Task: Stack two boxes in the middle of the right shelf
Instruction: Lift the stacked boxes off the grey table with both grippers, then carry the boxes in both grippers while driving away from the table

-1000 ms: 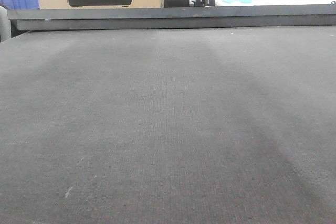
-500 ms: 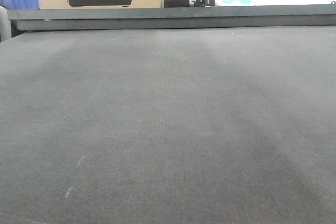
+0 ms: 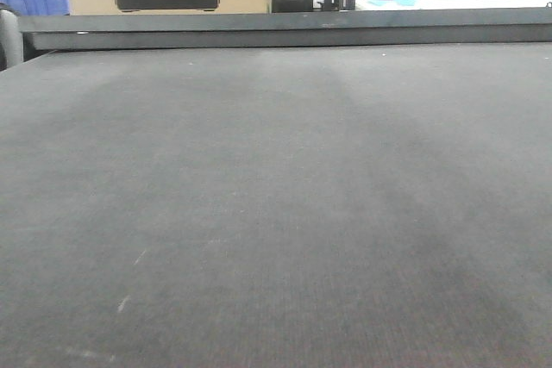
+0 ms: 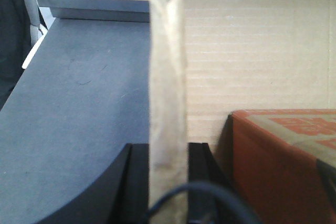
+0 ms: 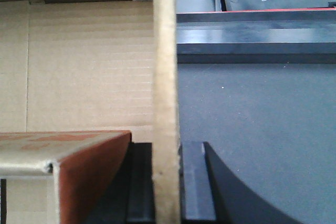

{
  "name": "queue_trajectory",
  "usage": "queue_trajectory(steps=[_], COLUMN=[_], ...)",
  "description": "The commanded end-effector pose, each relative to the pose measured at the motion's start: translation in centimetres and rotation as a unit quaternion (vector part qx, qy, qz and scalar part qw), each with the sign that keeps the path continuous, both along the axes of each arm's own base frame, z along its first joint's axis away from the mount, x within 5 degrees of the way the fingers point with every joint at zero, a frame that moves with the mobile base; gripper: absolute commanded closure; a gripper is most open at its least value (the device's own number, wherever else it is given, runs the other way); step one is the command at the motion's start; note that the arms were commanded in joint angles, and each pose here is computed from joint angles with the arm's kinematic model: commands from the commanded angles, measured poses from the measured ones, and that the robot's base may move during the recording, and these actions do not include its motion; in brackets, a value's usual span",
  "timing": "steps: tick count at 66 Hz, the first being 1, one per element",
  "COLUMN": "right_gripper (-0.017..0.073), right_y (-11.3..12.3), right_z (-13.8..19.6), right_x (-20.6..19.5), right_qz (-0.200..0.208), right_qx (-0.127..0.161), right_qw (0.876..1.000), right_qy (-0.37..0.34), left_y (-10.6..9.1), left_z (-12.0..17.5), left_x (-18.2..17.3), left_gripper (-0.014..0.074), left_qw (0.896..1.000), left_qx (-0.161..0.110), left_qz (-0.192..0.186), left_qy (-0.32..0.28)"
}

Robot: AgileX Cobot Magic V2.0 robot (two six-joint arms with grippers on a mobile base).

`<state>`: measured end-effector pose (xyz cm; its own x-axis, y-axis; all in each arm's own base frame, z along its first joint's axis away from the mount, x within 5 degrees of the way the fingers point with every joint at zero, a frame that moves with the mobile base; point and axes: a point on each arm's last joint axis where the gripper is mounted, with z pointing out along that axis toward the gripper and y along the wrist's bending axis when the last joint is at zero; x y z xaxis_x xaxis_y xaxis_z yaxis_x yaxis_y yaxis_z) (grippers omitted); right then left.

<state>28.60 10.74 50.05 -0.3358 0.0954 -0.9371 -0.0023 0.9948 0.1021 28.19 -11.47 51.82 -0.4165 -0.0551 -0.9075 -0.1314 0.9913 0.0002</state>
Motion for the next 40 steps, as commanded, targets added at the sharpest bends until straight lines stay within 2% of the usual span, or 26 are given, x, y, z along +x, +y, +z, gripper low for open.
queue_trajectory(steps=[1, 21, 40], right_gripper=[0.0728, 0.0728, 0.0728], right_y=[-0.08, -0.08, -0.08], right_z=[1.42, 1.42, 1.42], right_x=[-0.30, -0.30, -0.30], right_qz=[0.014, 0.014, 0.014], right_qx=[0.008, 0.008, 0.008], right_qw=[0.999, 0.999, 0.999], right_qy=[-0.050, -0.050, -0.050], left_y=[0.30, -0.05, -0.42], left_z=[1.09, 0.84, 1.24], left_x=[-0.60, -0.11, 0.18], left_gripper=[0.0705, 0.0705, 0.0705], left_qw=[1.000, 0.999, 0.998], left_qx=[-0.009, -0.006, -0.009], left_qz=[-0.005, -0.010, -0.027], left_qy=[-0.028, -0.030, -0.057])
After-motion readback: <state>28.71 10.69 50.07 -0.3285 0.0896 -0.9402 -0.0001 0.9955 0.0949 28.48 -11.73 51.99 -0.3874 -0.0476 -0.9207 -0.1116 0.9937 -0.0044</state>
